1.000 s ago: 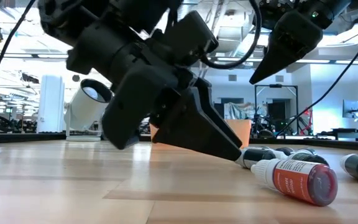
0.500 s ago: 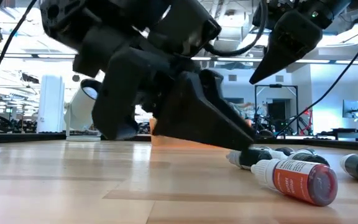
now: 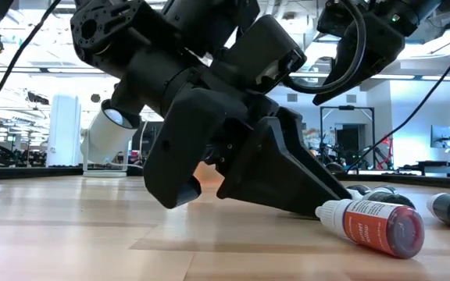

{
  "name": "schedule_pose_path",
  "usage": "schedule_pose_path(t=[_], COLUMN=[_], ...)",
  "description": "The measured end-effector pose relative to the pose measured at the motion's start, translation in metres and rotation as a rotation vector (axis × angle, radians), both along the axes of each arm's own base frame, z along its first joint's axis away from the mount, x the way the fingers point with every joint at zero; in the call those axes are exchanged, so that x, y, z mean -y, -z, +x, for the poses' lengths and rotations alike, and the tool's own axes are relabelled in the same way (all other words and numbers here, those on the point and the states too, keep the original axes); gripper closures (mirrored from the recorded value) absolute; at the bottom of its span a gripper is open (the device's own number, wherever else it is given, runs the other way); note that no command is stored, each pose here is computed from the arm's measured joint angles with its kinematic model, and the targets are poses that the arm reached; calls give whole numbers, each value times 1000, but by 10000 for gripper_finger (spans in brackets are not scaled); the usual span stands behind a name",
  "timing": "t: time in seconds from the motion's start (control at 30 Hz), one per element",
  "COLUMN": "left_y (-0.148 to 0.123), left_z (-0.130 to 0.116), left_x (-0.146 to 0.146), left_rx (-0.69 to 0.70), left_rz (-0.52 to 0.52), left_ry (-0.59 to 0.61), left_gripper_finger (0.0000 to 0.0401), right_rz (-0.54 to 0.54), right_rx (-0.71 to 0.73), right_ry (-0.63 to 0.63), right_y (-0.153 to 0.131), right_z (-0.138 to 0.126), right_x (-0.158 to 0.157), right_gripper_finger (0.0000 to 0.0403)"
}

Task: Pick & Place food coloring
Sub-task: Put the dark green small food coloring bottle into the orange bin

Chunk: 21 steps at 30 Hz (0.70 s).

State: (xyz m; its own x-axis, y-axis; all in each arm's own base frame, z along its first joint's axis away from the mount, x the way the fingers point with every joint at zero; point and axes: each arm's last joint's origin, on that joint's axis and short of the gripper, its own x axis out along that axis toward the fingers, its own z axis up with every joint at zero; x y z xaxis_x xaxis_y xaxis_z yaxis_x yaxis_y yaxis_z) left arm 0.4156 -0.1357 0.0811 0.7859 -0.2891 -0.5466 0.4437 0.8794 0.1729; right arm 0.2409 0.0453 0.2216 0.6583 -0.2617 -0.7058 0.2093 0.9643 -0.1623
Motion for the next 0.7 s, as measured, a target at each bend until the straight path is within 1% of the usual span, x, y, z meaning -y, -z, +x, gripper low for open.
schedule_pose_path(t=[0.17, 0.27, 0.43, 0.7], left_y=[2, 4, 2, 1], left_z=[-1, -2, -3, -8], left_x=[-1, -2, -5, -9], left_rx=[-29, -58, -92, -162], left_rz=[9, 17, 3, 27], left_ry=[-14, -42, -74, -116], left_gripper_finger=[237, 237, 237, 239], right_rz=[1, 0, 1, 3], right_rx=[0, 0, -1, -11], right_ry=[0, 0, -1, 3], right_y=[0, 0, 0, 1], right_z=[0, 0, 0, -1], right_x=[0, 0, 0, 0], right_gripper_finger=[226, 226, 226, 226])
